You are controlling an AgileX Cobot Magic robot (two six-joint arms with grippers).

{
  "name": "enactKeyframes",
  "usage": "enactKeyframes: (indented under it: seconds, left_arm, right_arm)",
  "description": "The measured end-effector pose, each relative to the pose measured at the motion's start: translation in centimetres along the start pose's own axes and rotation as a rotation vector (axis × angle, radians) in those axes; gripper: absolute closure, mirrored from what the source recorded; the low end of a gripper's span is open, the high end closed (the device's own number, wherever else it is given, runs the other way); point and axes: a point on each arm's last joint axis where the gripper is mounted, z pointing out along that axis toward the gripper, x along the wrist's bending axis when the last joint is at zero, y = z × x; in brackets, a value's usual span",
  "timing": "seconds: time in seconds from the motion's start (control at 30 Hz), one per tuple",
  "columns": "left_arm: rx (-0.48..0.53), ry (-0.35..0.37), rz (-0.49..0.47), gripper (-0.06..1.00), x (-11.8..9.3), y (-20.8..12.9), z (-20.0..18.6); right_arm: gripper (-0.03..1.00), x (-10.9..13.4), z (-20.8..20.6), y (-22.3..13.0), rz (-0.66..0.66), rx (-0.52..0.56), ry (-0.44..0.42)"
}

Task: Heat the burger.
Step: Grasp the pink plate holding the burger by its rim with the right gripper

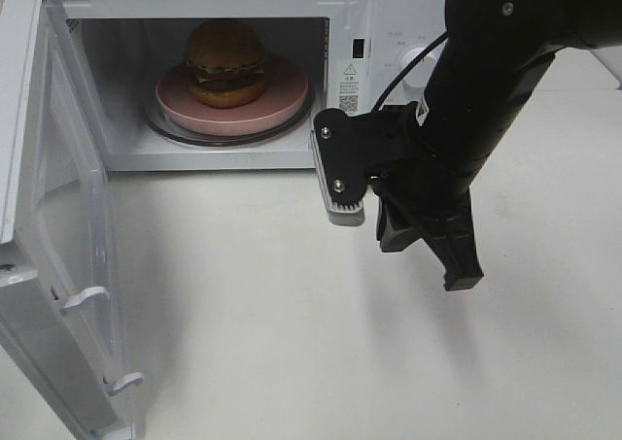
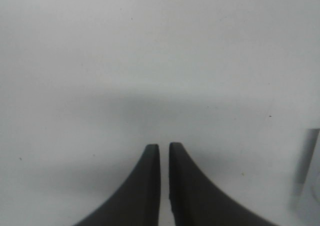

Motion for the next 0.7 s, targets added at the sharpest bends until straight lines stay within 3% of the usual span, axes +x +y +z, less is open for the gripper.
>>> enactKeyframes:
  seconds: [0.13,0.4,0.47,0.57,0.6,0.67,0.7]
  left_arm:
    - [0.000,0.000,0.000,-0.04,0.0,0.0,0.0]
    - [0.000,0.000,0.000,-0.04,0.0,0.0,0.0]
    - [0.000,0.000,0.000,-0.04,0.0,0.0,0.0]
    - [0.000,0.000,0.000,-0.04,0.0,0.0,0.0]
    - [0.000,0.000,0.000,-0.04,0.0,0.0,0.0]
    - [0.000,0.000,0.000,-0.04,0.0,0.0,0.0]
    - [0.000,0.000,0.000,-0.04,0.0,0.0,0.0]
  right_arm:
    - [0.86,-0.3,0.0,-0.5,-0.168,0.056,-0.033]
    - [0.76,-1.3,-0.8,-0.4,-0.236,0.055,-0.165]
    - [0.60,-1.7,-0.9,-0.2,-0.233,0.038,-0.209]
    - [0.54,-1.8,-1.0,-0.1,-0.226,0.032,-0.225]
    - [0.40,-2.1,-1.1,0.0,-0.197,0.014,-0.259]
    - [0.34,-2.2,-1.1,0.1,-0.183,0.007,-0.270]
    - [0.20,-2.4,-1.2,0.2,-0.163,-0.005,-0.291]
